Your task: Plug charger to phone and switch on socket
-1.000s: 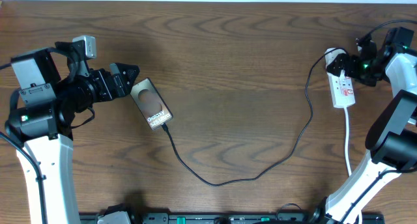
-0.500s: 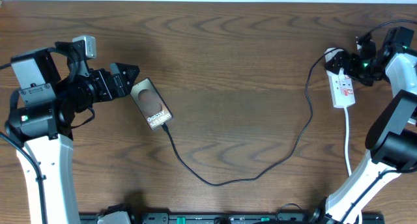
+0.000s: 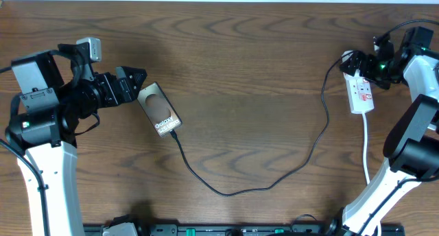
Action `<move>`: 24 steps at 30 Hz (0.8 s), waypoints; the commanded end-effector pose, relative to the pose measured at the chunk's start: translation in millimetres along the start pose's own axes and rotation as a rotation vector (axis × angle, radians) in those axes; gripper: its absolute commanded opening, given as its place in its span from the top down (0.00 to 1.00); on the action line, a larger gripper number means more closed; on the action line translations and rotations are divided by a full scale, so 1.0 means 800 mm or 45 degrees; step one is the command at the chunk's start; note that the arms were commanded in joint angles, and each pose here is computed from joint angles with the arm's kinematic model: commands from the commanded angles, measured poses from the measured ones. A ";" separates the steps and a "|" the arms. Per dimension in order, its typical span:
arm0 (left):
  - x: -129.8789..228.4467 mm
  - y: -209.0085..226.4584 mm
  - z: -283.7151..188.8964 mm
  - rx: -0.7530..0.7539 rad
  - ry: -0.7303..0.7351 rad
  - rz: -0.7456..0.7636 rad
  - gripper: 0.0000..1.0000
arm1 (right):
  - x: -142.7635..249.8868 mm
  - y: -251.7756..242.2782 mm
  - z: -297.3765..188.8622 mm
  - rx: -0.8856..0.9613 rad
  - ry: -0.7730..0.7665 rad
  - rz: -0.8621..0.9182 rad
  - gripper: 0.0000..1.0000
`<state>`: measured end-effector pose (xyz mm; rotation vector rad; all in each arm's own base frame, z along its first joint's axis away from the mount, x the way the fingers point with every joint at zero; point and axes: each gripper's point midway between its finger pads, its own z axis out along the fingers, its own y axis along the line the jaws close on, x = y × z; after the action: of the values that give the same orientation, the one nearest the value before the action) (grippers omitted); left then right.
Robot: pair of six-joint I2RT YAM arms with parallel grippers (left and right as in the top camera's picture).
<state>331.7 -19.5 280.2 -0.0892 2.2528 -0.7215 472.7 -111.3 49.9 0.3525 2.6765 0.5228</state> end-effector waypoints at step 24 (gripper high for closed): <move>-0.001 0.004 0.001 -0.017 0.000 0.027 0.05 | 0.027 0.017 0.030 -0.075 0.099 0.104 0.01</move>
<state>331.9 -19.0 280.0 -0.0873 2.2534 -0.7164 474.1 -110.7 47.6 0.4008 2.6767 0.5262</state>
